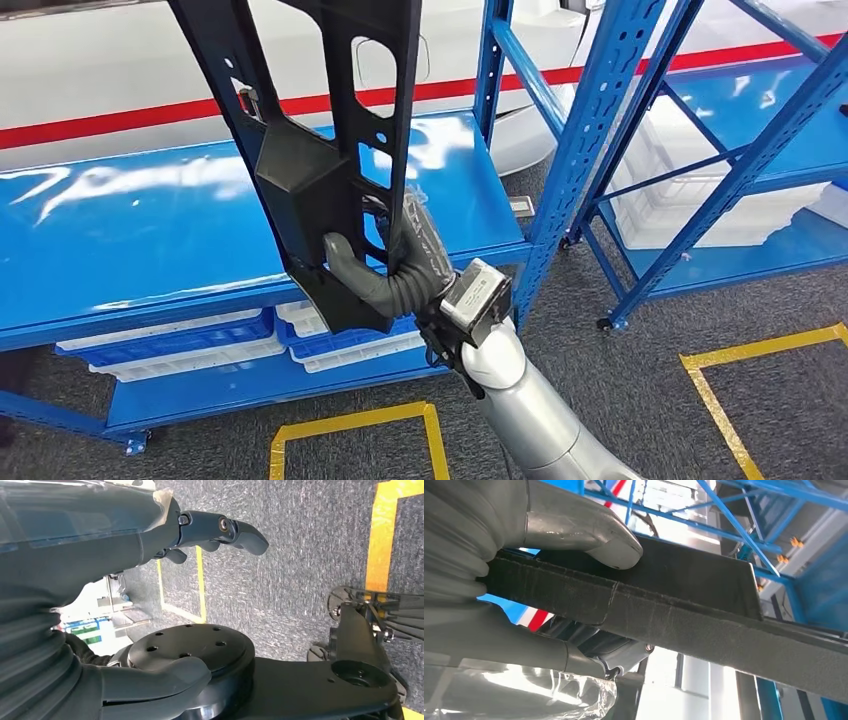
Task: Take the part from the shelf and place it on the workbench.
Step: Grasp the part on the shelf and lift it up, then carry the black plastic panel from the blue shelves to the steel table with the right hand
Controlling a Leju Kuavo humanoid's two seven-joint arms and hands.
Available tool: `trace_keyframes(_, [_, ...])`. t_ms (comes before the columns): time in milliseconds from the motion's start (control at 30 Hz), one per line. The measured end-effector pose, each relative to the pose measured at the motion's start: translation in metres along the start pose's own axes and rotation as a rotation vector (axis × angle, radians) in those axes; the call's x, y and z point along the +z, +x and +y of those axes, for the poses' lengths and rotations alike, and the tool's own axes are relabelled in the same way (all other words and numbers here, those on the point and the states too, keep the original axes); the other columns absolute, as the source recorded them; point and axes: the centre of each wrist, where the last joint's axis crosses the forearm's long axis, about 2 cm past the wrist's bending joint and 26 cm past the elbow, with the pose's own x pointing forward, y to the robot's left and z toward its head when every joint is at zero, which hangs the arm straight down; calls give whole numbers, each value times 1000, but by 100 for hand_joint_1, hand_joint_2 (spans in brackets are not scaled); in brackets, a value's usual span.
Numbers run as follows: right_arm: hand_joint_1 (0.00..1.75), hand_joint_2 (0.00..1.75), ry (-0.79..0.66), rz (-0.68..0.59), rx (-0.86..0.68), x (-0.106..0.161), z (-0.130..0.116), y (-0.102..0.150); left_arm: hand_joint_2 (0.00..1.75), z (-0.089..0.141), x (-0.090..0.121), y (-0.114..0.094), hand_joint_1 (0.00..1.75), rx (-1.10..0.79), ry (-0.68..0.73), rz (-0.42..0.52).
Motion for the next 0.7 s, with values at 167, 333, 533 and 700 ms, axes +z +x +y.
trace_keyframes(167, [175,175,7,-6,-2,-3,2,1,175,0,0,0,0,2,5,0])
trace_keyframes(333, [175,175,9,-1,-3,-2,3,0,175,0,0,0,0,4,12,0])
trace_keyframes(533, [175,175,16,-8,5,-4,5,1,175,1,1,2,0,0,19,-7])
trace_keyframes(700, [175,175,22,-4,12,1,5,-1,175,2,1,3,0,1,21,-8])
